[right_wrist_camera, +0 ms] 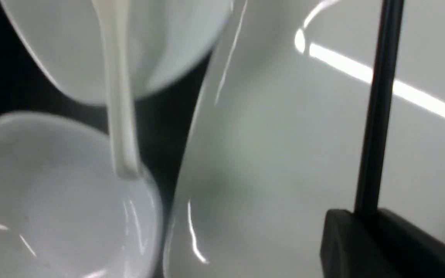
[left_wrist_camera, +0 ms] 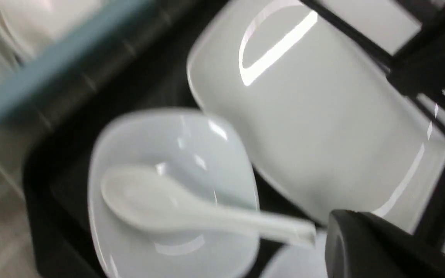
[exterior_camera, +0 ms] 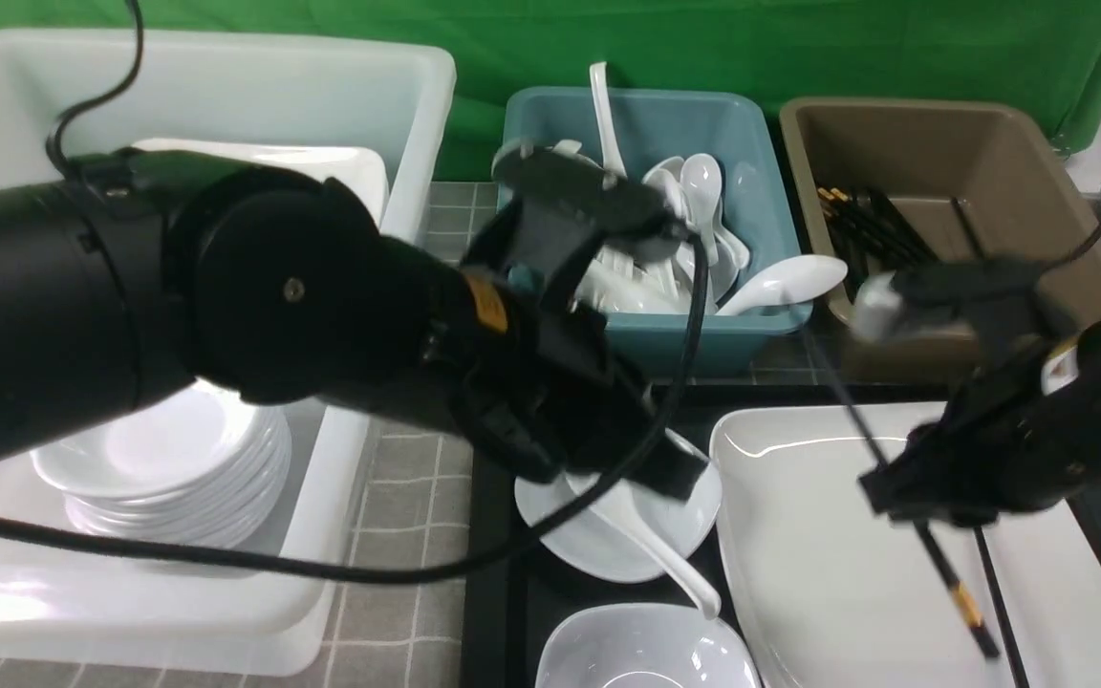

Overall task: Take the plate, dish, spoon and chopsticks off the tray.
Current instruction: Use the right arm to put a chopstick into the small storage box on the right, then use the right arm to grab a chopstick from the plate, then use the right arm to put a chopstick into the small storage box on the right, then use the left arm to grab a soup spoon from the plate

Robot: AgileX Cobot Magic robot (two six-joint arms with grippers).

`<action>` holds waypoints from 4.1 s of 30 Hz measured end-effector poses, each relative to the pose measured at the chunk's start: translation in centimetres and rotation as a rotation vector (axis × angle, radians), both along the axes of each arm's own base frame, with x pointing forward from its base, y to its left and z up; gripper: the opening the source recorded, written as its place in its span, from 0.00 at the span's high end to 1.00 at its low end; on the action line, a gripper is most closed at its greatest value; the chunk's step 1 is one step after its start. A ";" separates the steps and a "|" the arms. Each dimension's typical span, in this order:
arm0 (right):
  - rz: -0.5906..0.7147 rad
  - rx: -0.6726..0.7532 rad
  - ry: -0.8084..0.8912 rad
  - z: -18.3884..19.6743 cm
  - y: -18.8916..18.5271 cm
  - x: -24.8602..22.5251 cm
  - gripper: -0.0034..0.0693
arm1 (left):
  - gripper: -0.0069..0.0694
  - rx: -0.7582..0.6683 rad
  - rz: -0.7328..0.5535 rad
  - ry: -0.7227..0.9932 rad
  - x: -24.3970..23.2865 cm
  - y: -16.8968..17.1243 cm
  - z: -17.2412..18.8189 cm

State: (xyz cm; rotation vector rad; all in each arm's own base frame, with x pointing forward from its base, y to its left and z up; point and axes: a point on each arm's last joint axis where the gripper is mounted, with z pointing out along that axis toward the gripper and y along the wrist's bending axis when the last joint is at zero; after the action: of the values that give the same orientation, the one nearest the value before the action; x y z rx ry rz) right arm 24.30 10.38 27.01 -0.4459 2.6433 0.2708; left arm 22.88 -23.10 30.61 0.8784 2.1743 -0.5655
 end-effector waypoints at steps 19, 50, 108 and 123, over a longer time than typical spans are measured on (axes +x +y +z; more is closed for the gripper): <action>-0.386 0.054 -0.388 1.5 -9.0 18.2 0.69 | 0.91 -0.117 0.044 -0.283 1.6 -0.4 2.1; -0.213 -0.090 0.321 -6.8 -5.4 -0.4 0.33 | 0.91 0.216 -0.137 0.097 -1.3 0.9 -1.5; -0.199 -0.046 -0.016 5.3 -7.7 14.0 0.80 | 0.91 0.052 0.248 0.430 3.6 1.1 -1.6; 0.126 0.138 -0.078 8.7 -3.8 -4.2 0.92 | 0.76 0.221 0.373 0.671 6.3 -4.0 -8.8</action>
State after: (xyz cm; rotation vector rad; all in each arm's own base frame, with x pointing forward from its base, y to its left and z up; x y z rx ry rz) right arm 20.13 6.57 35.67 -0.5666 2.5051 0.4622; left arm 29.15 -27.07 21.82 0.3864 2.9653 -0.4775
